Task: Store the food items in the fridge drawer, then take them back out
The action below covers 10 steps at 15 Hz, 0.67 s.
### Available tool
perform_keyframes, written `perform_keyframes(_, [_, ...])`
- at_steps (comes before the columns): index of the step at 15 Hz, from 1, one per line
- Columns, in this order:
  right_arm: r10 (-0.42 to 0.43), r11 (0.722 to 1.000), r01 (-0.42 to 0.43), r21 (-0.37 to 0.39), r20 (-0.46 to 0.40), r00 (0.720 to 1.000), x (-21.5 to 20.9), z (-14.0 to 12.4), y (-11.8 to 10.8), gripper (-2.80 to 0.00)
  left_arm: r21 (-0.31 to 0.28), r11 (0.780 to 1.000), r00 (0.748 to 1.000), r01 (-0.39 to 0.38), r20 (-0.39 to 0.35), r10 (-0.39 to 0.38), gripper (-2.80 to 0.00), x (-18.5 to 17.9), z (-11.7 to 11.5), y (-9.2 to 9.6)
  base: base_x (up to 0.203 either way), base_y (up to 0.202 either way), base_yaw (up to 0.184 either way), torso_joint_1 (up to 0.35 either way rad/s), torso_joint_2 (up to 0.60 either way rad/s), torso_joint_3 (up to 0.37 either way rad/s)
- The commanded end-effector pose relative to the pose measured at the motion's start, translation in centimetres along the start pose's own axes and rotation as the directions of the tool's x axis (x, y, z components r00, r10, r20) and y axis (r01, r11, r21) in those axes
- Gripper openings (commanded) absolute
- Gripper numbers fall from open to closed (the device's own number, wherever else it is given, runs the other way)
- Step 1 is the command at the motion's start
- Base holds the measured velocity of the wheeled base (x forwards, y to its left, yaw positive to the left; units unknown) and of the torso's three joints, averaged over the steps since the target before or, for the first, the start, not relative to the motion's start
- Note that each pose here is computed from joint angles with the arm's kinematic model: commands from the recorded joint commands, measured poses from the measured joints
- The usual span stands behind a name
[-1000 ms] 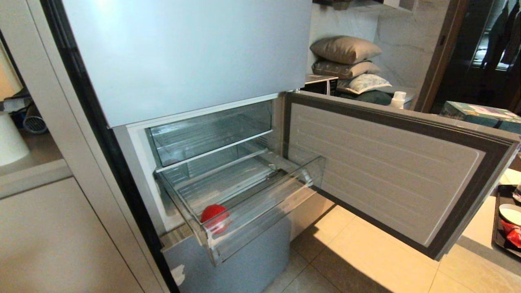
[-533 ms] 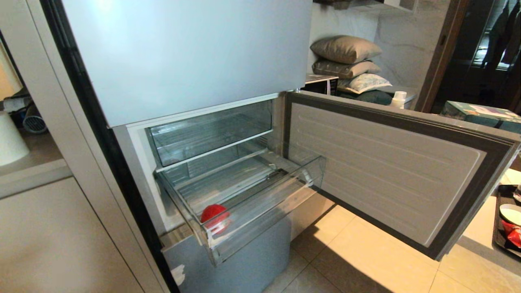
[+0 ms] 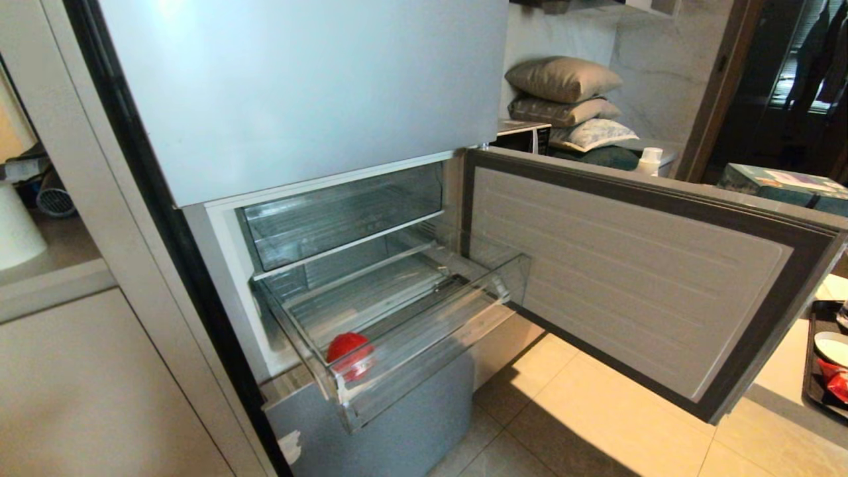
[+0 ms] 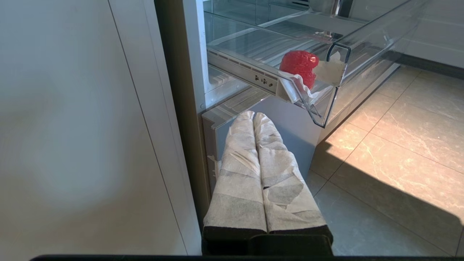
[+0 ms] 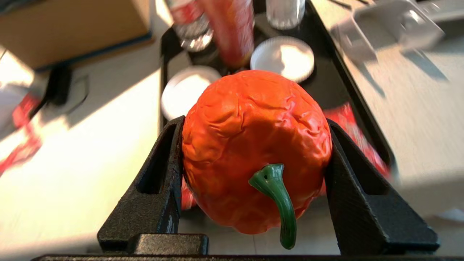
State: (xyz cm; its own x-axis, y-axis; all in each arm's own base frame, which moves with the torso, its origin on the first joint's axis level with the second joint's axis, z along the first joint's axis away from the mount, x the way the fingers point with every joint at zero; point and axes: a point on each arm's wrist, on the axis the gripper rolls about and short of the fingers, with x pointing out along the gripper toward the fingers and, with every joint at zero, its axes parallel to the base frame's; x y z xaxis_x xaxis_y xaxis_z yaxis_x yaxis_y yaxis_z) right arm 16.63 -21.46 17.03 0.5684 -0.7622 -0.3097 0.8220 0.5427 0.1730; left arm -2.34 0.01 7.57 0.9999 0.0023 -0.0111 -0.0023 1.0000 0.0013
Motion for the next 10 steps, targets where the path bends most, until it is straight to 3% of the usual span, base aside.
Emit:
perform_keyframes(1, [-0.029,0.999,0.031,0.022,-0.074,0.997,6.3,-1.0,-2.1,-2.80,0.000,1.000,1.000,-0.001,0.002,0.001,-2.80,0.0,0.0,0.0,0.000,0.000,0.000,0.000,0.00,0.000])
perform_keyframes(6, [-0.055,0.997,0.059,0.051,-0.072,0.996,14.5,-1.5,-5.4,-2.80,-0.001,1.000,1.000,-0.001,0.002,0.001,-2.80,0.0,0.0,0.0,0.000,0.000,0.000,0.000,0.00,0.000])
perform_keyframes(10, [0.007,0.996,0.001,0.092,-0.086,0.996,19.0,-3.3,-6.4,-2.80,0.000,1.000,1.000,-0.001,0.002,0.001,-2.80,0.0,0.0,0.0,0.000,0.000,0.000,0.000,0.00,0.000])
